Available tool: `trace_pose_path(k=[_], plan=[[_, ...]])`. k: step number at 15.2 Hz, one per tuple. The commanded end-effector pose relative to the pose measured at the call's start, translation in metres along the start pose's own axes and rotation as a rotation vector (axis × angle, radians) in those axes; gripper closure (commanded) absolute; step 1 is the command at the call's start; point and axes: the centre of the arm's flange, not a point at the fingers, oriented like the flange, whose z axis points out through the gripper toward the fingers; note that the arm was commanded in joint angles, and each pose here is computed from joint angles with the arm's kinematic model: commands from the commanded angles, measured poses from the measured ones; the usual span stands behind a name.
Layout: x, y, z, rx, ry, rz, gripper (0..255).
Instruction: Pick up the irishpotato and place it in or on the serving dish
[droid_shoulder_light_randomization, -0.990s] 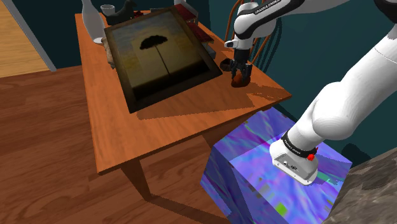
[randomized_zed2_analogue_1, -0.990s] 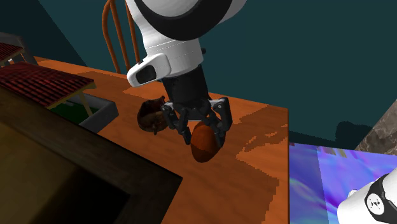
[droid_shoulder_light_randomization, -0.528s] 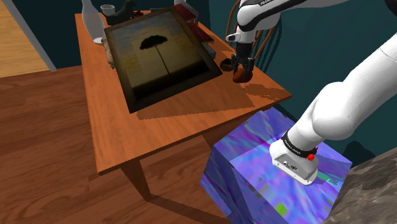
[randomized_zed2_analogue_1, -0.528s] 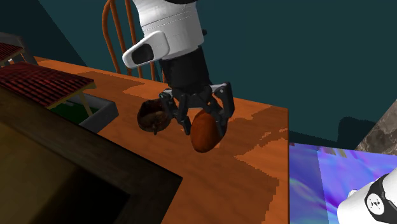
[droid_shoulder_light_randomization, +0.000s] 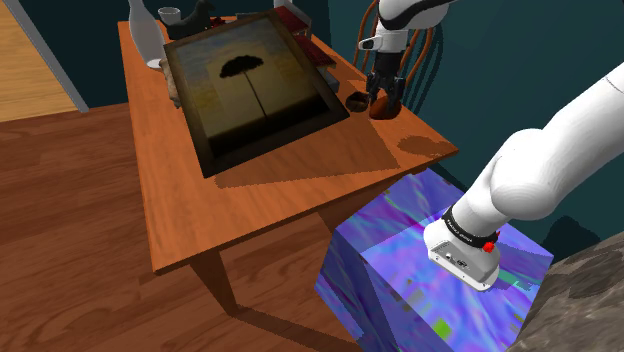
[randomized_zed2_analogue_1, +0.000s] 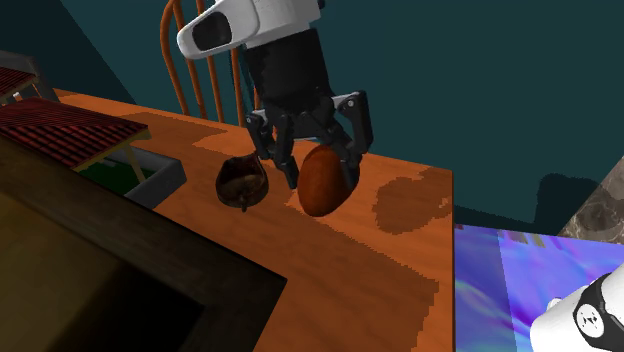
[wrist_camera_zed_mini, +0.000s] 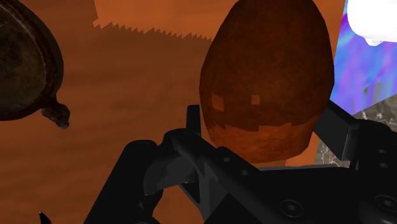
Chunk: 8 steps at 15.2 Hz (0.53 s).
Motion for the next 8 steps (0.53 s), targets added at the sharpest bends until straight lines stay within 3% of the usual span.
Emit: trace_pose_path(k=[1, 8], plan=[[0.000, -0.004, -0.010, 0.000, 0.000, 0.000, 255], [0.002, -0.016, -0.045, 0.000, 0.000, 0.000, 255]])
